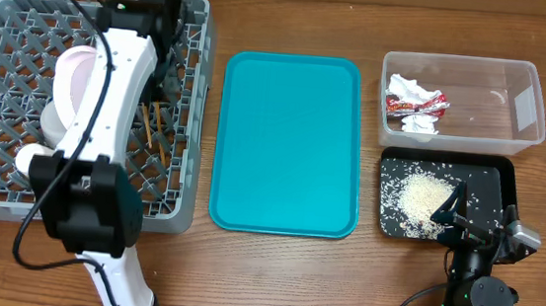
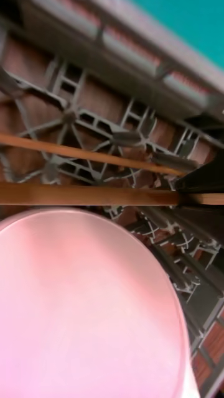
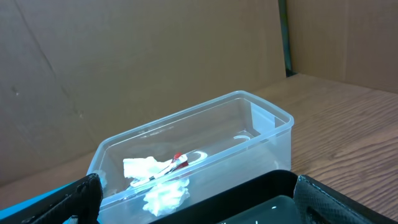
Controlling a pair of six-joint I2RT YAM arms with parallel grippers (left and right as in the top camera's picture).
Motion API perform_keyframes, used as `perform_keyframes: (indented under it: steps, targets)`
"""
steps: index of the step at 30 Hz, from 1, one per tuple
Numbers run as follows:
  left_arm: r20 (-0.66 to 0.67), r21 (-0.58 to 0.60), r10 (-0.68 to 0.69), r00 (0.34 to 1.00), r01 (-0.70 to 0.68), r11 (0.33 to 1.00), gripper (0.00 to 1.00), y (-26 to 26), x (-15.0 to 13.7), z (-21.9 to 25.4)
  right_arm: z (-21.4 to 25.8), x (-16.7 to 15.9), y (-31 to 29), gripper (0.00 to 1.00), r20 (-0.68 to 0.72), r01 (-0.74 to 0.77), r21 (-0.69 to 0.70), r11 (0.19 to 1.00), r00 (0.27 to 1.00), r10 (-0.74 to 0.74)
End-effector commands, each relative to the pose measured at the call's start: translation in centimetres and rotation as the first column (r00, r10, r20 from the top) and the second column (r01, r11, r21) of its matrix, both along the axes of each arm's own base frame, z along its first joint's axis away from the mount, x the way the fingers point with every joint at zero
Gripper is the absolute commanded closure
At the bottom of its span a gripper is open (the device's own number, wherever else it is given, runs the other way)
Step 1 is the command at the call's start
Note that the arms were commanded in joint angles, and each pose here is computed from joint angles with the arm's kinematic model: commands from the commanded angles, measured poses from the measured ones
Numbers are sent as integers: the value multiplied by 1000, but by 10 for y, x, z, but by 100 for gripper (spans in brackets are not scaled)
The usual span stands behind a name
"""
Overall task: Sort waste into correct bins and load items into the dishwasher
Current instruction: 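Release the chopstick and withdraw the left gripper from the rack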
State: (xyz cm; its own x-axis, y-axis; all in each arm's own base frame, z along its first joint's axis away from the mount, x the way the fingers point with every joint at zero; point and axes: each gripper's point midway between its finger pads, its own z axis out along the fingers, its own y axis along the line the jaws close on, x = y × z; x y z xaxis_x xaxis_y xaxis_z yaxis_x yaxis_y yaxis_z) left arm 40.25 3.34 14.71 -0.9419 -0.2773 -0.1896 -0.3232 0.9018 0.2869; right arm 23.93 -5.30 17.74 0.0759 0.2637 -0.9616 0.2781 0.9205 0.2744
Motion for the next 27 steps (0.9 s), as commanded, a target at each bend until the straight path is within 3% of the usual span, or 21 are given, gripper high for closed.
perform_keyframes:
  steps: [1, 5, 6, 10, 13, 18, 21, 24, 25, 26, 27]
  targets:
    - [-9, 19, -50, 999, 50, 999, 87, 0, 0, 2, -1, 0, -2, 0, 7, 9, 0, 1000, 1000, -9]
    - [-30, -4, -113, 993, 113, 994, 59, -4, 0, 1, -1, 0, -2, 0, 6, 9, 0, 1000, 1000, -9]
    - [-37, -20, -124, 992, 123, 992, 56, -6, -1, 1, -1, 0, -2, 0, 6, 9, 0, 1000, 1000, -9]
    - [-32, -59, -128, 991, 126, 990, 55, -13, -6, 8, -1, 0, -2, 0, 6, 9, 0, 1000, 1000, -9]
    - [9, -119, -134, 991, 134, 984, 59, -23, -12, 28, -1, 0, -2, 0, 7, 9, 0, 1000, 1000, -9]
    - [215, -133, -116, 970, 147, 980, 57, -30, -27, 98, -1, 0, -2, 0, 7, 9, 0, 1000, 1000, -9]
    - [372, -130, -109, 922, 168, 977, 53, -36, -53, 153, -1, 0, -2, 0, 7, 8, 0, 1000, 1000, -8]
    - [491, -128, -131, 861, 220, 967, 34, -48, -86, 196, -1, 0, -2, 0, 6, 9, 0, 1000, 1000, -9]
    - [523, -125, -147, 839, 247, 961, 13, -53, -98, 208, -1, 0, -2, 0, 6, 9, 0, 1000, 1000, -9]
    - [553, -122, -165, 817, 275, 954, 0, -58, -112, 219, -1, 0, -2, 0, 7, 9, 0, 1000, 1000, -9]
    - [573, -120, -178, 800, 296, 947, 0, -62, -122, 226, -1, 0, -2, 0, 6, 9, 0, 1000, 1000, -9]
